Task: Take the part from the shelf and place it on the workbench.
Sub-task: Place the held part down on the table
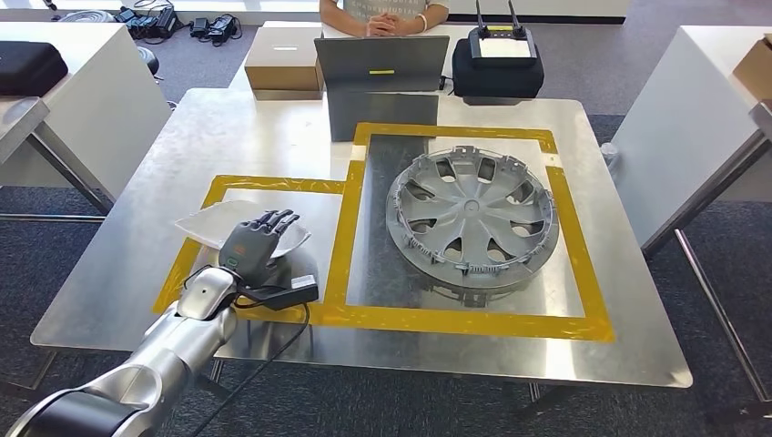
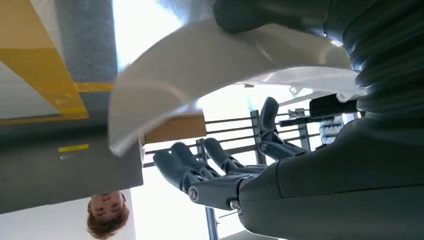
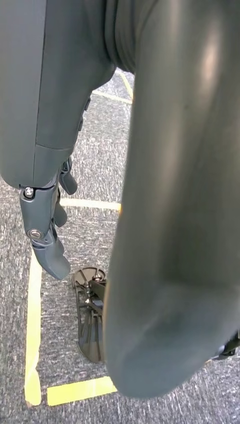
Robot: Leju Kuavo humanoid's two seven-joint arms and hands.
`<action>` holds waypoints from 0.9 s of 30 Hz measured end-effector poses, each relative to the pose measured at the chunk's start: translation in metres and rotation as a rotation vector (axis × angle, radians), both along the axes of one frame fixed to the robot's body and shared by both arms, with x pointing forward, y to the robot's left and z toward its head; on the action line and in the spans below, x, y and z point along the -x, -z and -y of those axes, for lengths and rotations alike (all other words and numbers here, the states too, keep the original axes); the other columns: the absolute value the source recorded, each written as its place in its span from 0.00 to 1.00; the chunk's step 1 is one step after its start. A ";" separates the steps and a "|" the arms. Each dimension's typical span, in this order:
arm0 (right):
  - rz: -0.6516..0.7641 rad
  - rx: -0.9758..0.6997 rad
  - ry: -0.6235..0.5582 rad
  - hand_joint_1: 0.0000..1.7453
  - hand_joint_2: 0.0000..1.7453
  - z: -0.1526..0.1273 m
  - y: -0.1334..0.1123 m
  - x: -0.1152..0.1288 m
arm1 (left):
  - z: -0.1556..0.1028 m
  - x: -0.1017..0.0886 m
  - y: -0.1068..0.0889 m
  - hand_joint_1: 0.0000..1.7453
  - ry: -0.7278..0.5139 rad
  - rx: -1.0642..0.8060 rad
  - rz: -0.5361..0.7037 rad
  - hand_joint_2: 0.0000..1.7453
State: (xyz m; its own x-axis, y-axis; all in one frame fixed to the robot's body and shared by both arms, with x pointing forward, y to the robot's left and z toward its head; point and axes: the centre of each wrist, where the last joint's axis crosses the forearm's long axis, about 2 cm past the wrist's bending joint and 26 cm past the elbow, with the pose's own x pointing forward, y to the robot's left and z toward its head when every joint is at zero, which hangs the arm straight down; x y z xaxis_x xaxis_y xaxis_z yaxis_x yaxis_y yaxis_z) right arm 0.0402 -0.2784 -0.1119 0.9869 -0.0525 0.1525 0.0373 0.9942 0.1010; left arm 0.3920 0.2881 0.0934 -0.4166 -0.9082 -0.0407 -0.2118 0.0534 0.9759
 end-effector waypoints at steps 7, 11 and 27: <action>0.012 0.000 0.008 0.00 0.00 0.000 0.000 0.000 | -0.007 0.002 0.000 0.00 0.092 0.125 0.034 0.00; 0.011 -0.002 0.020 0.00 0.00 0.000 0.000 0.000 | -0.004 0.004 -0.002 0.00 0.062 0.379 0.092 0.00; 0.017 -0.007 0.059 0.00 0.00 0.000 0.000 0.003 | 0.028 0.022 -0.052 0.00 0.432 1.364 -0.077 0.00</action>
State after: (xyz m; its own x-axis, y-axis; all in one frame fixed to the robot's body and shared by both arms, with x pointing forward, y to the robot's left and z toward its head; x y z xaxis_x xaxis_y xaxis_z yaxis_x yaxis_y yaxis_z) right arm 0.0372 -0.2782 -0.1122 0.9792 -0.1119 0.1691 0.0943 0.9896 0.1088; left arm 0.3705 0.2604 0.1459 -0.6263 -0.0225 0.7793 0.1120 0.9866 0.1185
